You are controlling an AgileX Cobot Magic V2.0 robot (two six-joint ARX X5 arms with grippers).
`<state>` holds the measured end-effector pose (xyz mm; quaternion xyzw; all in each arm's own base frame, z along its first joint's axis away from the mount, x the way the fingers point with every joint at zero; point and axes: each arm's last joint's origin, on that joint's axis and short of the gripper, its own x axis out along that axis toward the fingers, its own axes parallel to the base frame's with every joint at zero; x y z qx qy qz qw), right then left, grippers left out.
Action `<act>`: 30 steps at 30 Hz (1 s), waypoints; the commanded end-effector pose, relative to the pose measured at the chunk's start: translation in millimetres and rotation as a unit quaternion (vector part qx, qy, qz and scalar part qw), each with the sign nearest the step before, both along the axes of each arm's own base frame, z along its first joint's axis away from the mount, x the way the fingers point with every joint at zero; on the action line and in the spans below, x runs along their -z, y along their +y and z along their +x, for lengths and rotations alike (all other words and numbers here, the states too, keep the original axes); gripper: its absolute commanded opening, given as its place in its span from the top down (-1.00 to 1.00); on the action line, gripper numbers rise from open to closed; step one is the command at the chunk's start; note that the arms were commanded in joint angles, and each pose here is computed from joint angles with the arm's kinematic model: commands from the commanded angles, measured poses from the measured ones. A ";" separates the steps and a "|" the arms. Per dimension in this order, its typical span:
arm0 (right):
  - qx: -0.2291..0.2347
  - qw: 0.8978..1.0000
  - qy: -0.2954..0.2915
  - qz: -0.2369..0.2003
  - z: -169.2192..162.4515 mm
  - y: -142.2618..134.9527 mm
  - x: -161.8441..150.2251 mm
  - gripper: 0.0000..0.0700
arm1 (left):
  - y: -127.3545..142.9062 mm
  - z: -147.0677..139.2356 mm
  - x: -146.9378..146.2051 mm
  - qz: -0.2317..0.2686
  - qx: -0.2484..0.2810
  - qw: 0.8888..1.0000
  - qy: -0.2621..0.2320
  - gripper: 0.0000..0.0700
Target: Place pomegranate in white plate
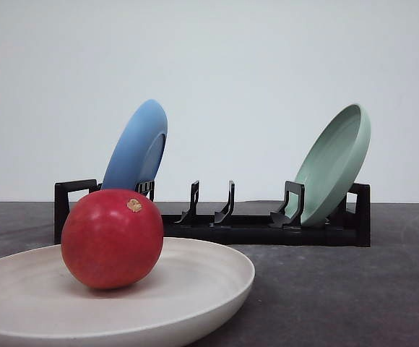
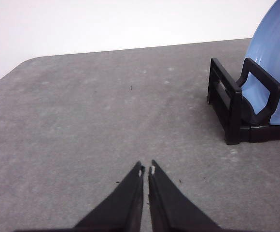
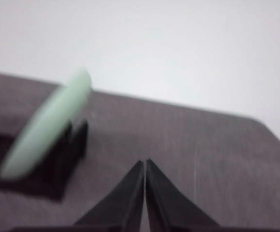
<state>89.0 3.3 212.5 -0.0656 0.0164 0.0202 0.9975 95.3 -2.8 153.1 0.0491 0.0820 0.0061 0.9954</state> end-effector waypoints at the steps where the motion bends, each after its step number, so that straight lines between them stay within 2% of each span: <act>1: 0.008 1.000 -0.004 -0.004 2.6 -1.2 10.4 1.00 | -0.1 0.3 3.5 -0.001 0.000 1.000 0.006 1.00; 6: 0.053 0.999 0.003 0.007 9.7 -4.7 44.3 1.00 | -0.1 0.3 3.5 -0.001 0.000 1.000 0.006 1.00; 9: 0.071 0.997 0.016 0.002 9.8 -5.7 52.3 1.00 | -0.1 0.3 3.5 -0.001 0.000 1.000 0.006 1.00; 13: 0.069 0.997 0.017 0.006 8.1 -5.6 53.1 1.00 | -0.1 0.3 3.5 -0.001 0.000 1.000 0.006 1.00; 21: 0.068 0.996 0.063 0.020 6.8 -5.4 62.0 1.00 | -0.1 0.3 3.6 -0.001 0.000 1.000 0.006 1.00; 30: 0.069 0.996 0.056 0.020 7.0 -5.6 60.6 1.00 | -0.1 0.3 3.6 -0.001 0.000 1.000 0.006 1.00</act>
